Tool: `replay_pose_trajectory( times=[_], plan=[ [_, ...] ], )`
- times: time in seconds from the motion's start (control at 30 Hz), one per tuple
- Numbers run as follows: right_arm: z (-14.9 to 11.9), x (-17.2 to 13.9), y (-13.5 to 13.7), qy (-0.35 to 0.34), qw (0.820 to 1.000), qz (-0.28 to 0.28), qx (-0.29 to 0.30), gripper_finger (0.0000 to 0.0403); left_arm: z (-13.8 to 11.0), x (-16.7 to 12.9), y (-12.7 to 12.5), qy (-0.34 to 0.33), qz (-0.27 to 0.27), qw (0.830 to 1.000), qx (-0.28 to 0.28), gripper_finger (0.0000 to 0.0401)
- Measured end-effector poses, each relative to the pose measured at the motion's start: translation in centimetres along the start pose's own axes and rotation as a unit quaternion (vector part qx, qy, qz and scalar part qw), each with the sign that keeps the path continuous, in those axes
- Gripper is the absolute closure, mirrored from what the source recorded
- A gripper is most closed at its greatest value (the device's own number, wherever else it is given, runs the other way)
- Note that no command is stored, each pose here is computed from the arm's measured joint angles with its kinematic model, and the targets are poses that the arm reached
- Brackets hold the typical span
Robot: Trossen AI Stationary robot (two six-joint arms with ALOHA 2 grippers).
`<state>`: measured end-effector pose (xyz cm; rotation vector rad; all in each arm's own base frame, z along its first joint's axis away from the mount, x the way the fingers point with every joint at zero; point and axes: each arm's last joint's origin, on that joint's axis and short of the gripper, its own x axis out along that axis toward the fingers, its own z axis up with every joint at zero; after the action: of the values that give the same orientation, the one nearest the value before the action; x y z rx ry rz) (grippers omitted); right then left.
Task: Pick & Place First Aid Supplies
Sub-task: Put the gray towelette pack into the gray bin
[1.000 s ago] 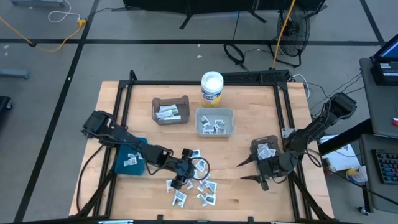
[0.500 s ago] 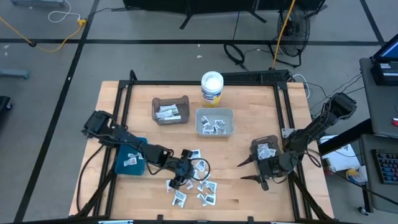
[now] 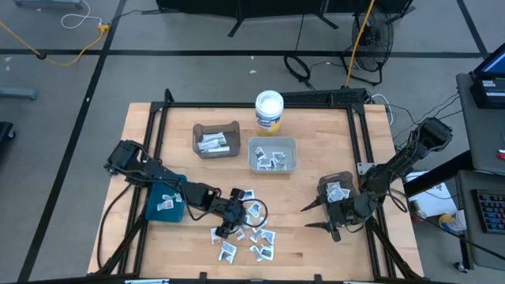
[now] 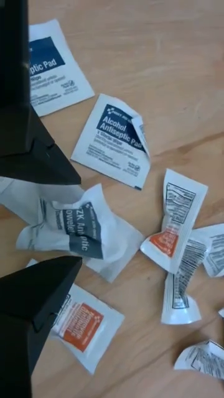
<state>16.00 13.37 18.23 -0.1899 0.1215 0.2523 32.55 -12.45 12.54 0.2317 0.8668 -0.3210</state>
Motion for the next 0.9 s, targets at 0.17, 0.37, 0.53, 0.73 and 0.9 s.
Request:
replay_pose_trajectory(
  times=[0.17,0.37,0.53,0.73,0.9],
  plan=[
    [0.00,0.00,0.00,0.000,1.000,0.000,0.000,0.0177,-0.18,0.00,0.10,0.009,0.000,1.000,-0.004,0.0237],
    [0.00,0.00,0.00,0.000,1.000,0.000,0.000,0.0177,-0.18,0.01,0.17,0.009,0.002,1.000,-0.017,0.0281],
    [0.00,0.00,0.00,0.000,1.000,0.000,0.000,0.0177,-0.18,0.01,0.17,0.009,0.003,1.000,-0.017,0.0302],
    [-0.10,0.00,0.01,0.005,1.000,0.000,-0.002,0.0177,-0.18,0.01,0.18,0.009,0.004,1.000,-0.016,0.0306],
    [-0.14,0.00,0.01,0.007,1.000,0.000,-0.003,0.0177,-0.18,-0.05,0.24,0.010,0.015,1.000,-0.015,0.0306]
  ],
)
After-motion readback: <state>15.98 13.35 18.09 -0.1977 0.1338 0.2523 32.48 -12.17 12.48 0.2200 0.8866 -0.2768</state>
